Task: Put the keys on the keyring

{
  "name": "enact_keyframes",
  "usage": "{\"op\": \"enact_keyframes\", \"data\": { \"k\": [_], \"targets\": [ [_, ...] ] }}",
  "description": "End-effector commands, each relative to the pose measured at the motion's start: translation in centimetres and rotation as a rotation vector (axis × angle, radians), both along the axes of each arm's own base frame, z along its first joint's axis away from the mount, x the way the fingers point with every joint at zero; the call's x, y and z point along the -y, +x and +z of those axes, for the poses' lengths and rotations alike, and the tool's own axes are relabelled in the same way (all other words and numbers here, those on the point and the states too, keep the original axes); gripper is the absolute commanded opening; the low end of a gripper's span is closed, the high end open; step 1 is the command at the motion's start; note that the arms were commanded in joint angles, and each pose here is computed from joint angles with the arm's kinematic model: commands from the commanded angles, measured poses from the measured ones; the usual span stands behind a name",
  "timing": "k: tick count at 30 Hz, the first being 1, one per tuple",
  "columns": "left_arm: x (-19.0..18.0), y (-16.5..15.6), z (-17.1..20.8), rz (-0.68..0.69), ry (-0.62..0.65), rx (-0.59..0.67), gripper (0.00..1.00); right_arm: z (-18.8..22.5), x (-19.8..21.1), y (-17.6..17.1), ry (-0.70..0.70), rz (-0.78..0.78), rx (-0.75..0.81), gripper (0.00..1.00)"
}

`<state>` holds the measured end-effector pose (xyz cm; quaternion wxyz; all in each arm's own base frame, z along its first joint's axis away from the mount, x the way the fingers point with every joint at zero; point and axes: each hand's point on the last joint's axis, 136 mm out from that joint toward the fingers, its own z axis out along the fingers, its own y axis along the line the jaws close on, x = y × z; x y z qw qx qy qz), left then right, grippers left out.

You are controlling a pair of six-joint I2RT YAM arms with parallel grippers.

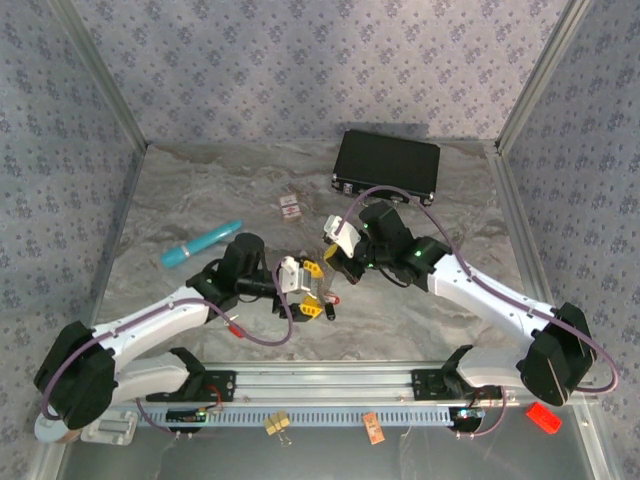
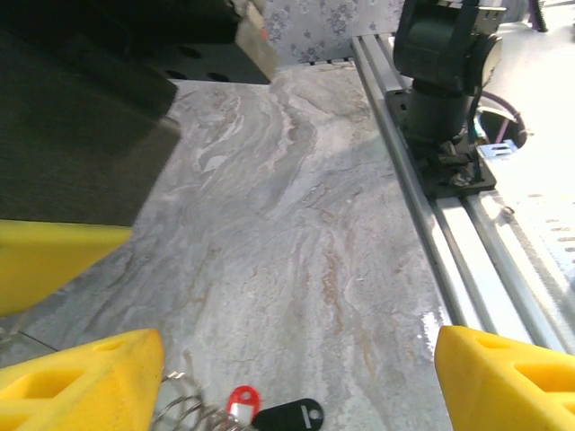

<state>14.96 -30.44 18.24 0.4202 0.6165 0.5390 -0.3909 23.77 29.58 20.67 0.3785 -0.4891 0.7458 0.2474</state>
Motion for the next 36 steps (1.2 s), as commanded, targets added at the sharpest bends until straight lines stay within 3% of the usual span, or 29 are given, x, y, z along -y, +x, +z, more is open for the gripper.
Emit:
{"op": "enact_keyframes", "data": {
  "k": [1, 10, 16, 21, 36],
  "targets": [
    [0.0, -1.1, 1.0, -0.034, -0.04, -0.002, 0.78, 1.0, -0.3, -0.2, 0.039, 0.007, 0.012, 0.0],
    [-2.8, 2.9, 3.2, 0.277, -0.023, 0.208, 0.64, 0.7, -0.3, -0.9, 0.019, 0.069, 0.054, 0.0],
    [-3.3, 5.6, 4.0, 0.394, -0.023, 0.285, 0.57, 0.5, -0.8, -1.9, 0.002, 0.147, 0.085, 0.0],
    [-3.1, 6.3, 4.0, 0.382, -0.018, 0.264, 0.5, 0.4, -0.8, -2.7, 0.001, 0.192, 0.116, 0.0],
    [-0.7, 3.7, 2.7, 0.171, -0.039, 0.163, 0.44, 0.4, -0.7, -4.0, -0.019, 0.285, 0.212, 0.0]
  ]
}}
